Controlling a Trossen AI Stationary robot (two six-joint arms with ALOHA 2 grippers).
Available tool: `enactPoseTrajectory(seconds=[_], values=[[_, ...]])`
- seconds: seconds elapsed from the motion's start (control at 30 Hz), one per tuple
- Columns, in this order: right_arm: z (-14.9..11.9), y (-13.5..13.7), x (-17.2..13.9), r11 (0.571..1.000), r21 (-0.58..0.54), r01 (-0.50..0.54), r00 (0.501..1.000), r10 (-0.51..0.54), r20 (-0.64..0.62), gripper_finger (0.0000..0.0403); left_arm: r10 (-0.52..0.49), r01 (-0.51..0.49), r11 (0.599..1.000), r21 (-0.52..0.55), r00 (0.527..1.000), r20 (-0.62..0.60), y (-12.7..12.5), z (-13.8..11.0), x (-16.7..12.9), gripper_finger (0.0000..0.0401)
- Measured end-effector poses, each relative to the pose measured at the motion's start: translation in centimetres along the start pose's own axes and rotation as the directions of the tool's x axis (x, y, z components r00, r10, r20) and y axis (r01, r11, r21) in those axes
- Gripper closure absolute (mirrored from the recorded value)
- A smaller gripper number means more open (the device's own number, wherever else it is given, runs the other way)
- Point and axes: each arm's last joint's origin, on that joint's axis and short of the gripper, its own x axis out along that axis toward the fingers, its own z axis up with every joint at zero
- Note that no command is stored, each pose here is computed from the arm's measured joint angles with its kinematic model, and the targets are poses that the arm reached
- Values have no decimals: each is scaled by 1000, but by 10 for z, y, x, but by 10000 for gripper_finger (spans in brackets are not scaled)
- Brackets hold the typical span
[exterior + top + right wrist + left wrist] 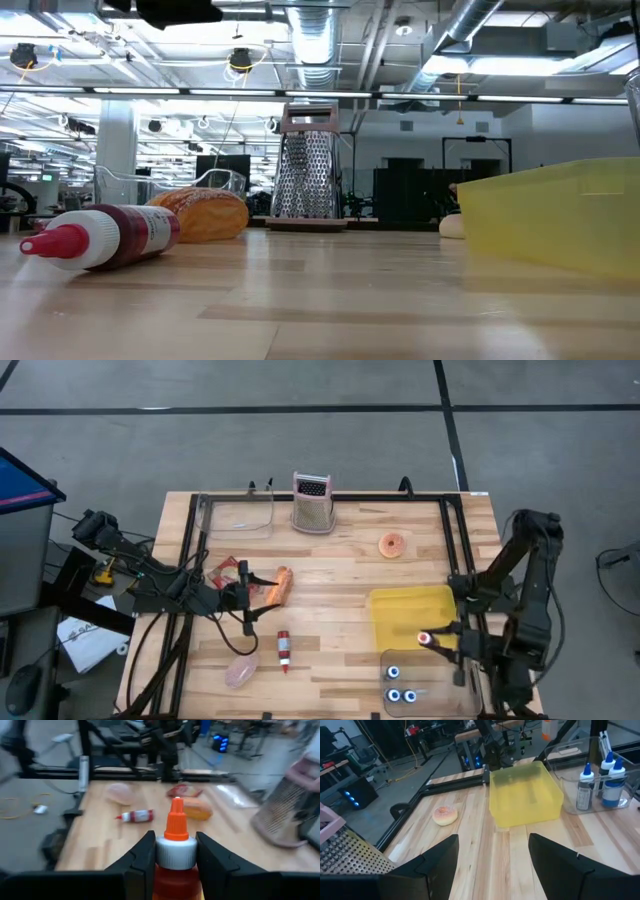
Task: Pick & Place Food Item
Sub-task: Put the orange food coloring bottle into the bottom transparent bin
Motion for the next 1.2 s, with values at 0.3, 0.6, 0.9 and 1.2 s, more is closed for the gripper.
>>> enactPoseTrajectory(seconds=[0.3,0.6,0.9,1.2], values=[[-39,19,-27,990,86,-110,994,107,38,306,3,-2,1000,-28,1000,29,0,4,0,165],[-66,40,-8,999,50,-20,991,13,135,306,3,0,999,-51,999,54,1,6,1,165],[-56,26,5,998,6,69,979,-69,193,306,8,-6,999,-42,999,45,-1,5,5,165],[-43,11,21,984,-44,173,962,-159,223,306,9,-8,999,-31,999,34,-2,3,7,165]])
